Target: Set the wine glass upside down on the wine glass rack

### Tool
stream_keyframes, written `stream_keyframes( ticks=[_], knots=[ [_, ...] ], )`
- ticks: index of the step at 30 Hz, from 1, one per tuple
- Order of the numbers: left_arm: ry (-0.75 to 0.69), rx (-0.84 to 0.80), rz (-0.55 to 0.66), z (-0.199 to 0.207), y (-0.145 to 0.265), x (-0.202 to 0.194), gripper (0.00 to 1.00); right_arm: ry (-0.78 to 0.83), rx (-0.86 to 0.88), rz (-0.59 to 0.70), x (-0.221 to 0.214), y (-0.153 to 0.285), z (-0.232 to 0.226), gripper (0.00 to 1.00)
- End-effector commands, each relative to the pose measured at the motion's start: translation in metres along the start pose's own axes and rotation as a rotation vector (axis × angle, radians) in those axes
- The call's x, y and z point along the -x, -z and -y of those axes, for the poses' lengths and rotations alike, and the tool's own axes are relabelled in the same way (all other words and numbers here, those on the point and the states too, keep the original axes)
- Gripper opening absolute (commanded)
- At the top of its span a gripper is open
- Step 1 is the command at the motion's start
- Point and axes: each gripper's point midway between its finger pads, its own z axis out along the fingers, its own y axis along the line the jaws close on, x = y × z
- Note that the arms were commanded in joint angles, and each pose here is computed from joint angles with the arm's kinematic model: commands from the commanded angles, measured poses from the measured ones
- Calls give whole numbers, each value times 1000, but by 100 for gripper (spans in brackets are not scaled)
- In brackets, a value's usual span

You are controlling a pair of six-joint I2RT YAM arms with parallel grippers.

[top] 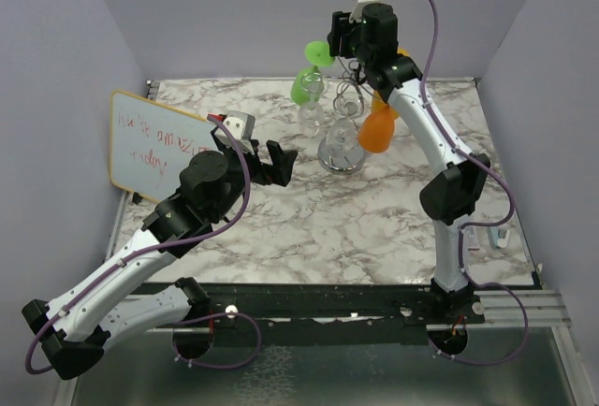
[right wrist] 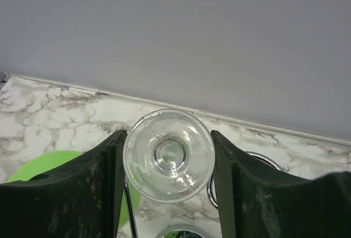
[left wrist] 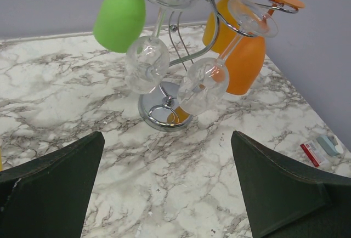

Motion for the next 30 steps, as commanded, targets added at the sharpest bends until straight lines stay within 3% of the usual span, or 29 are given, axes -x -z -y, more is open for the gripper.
stream_keyframes(
  ticks=[1,30],
  knots=[
    [-12,13,-9,-4,3,-4,99,0,8,81,31,10,1,1],
    [10,-6,-6,0,3,-4,99,87,-49,11,34,47,19,1]
  ],
)
